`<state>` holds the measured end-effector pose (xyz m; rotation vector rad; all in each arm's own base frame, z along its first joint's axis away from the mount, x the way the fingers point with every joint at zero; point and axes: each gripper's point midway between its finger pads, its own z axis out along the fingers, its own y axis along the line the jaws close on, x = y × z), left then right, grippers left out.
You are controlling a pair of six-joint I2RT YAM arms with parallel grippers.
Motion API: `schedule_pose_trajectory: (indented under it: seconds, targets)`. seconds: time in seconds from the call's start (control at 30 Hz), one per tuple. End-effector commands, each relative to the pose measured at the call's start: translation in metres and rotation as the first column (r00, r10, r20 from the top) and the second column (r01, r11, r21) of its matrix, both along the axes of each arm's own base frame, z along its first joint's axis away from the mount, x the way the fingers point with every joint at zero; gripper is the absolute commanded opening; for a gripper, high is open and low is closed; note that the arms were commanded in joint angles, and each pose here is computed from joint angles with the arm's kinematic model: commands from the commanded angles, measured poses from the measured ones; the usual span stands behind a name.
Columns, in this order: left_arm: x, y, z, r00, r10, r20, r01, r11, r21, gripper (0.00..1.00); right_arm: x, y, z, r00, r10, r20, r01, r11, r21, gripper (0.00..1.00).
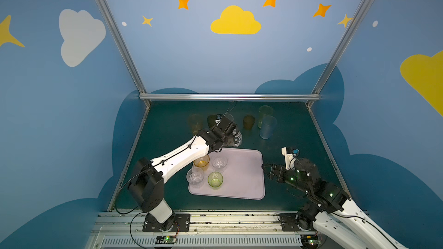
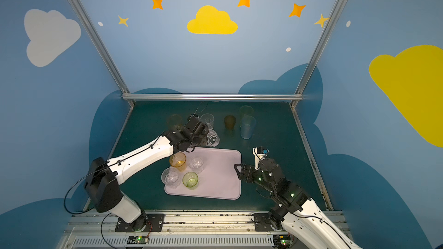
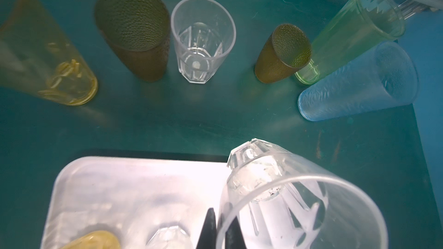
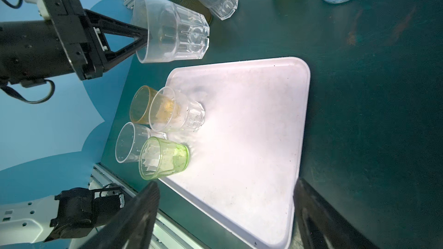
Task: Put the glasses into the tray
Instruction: 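Close the left gripper on a clear glass rim and lift it toward the tray, then carry the clear glass over the tray beside the green glass with the left gripper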
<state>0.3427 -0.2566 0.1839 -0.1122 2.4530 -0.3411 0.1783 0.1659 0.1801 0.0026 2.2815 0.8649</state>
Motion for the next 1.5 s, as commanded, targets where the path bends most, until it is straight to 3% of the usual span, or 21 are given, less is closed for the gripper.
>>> schedule_pose_trajectory:
  seconds: [0.0,0.27,0.57,1.07,1.47]
  targets:
    - [-0.009,0.015,0.018,0.998,0.047,0.043,-0.047,0.999,0.013,0.04,-0.006,0.003,0.009,1.0,0.028,-0.008,-0.028,0.999,0.026,0.87]
    - [-0.042,0.026,0.01,0.999,0.018,0.034,-0.021,0.994,0.106,0.04,-0.012,0.006,0.008,0.998,0.046,-0.033,-0.043,0.997,0.065,0.87]
    - [-0.072,0.025,0.016,0.998,-0.036,0.055,0.029,0.992,0.124,0.04,-0.017,0.007,0.014,0.998,0.056,-0.03,-0.052,0.992,0.116,0.87]
    - [-0.102,0.029,0.006,0.995,-0.077,0.066,0.071,0.994,0.088,0.04,-0.027,0.016,0.004,0.991,0.11,-0.082,-0.096,0.983,0.158,0.87]
    - [-0.111,0.02,0.015,0.984,-0.152,0.093,0.148,0.988,0.043,0.04,-0.025,0.007,-0.002,0.993,0.044,-0.108,-0.028,0.988,0.149,0.87]
